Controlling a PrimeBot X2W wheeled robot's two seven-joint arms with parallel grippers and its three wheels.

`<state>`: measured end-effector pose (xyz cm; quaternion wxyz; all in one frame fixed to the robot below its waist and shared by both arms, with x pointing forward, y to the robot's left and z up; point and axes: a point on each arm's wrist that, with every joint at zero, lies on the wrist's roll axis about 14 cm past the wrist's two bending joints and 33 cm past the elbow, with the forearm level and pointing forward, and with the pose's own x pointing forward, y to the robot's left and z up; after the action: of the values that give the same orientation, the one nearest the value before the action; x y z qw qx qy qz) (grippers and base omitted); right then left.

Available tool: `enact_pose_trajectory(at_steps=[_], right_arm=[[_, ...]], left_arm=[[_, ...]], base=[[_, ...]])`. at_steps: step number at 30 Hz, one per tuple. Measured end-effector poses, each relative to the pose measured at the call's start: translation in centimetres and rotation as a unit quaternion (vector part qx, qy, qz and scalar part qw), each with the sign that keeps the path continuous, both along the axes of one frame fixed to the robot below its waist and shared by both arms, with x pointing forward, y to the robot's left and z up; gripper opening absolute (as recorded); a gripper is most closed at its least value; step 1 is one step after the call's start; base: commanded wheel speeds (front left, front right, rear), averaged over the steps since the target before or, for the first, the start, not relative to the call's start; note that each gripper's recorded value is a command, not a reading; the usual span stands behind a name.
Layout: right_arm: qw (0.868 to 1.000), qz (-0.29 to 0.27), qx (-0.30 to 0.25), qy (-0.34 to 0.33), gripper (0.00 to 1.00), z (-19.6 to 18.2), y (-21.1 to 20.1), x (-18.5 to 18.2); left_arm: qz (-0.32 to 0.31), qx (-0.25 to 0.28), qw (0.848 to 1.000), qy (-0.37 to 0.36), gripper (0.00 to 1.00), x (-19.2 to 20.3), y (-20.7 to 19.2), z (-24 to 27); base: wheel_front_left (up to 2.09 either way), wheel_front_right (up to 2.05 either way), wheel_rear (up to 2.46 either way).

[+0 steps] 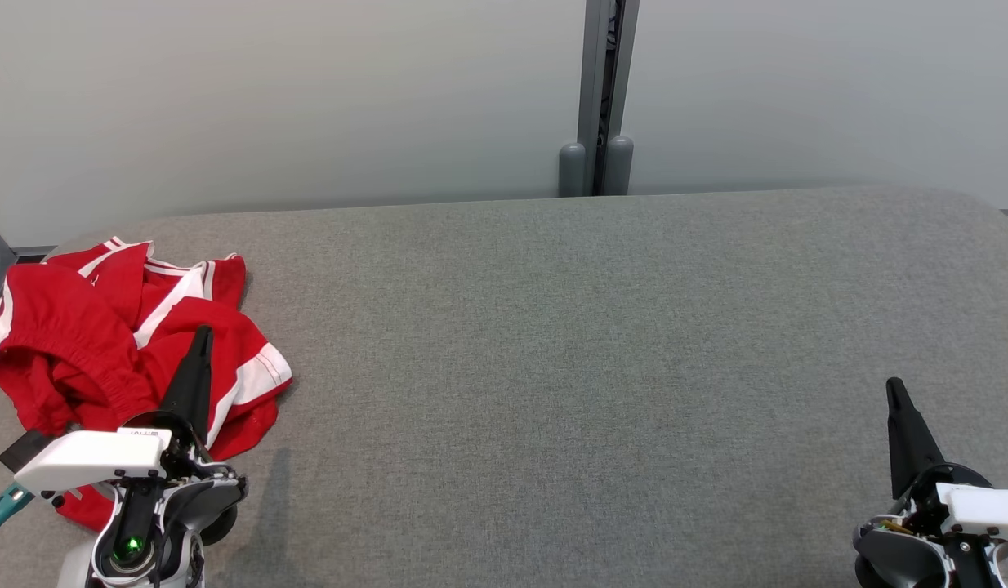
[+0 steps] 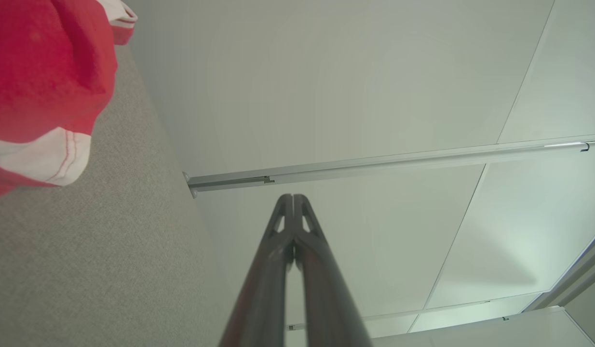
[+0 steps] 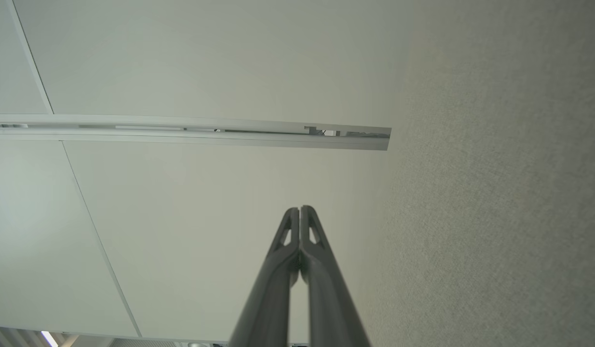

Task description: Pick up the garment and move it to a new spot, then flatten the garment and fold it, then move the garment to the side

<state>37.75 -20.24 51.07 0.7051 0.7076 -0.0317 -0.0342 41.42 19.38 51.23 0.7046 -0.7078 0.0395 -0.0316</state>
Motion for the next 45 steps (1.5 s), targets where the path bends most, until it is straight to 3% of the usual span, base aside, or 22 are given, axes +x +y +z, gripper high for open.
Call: enact_pose_trajectory(at_steps=[45], right_arm=[[1.0, 0.0, 0.0, 0.0, 0.0, 0.0, 0.0, 0.0]], left_arm=[[0.0, 0.0, 1.0, 0.0, 0.0, 0.0, 0.0, 0.0]], base=[[0.0, 0.0, 0.0]])
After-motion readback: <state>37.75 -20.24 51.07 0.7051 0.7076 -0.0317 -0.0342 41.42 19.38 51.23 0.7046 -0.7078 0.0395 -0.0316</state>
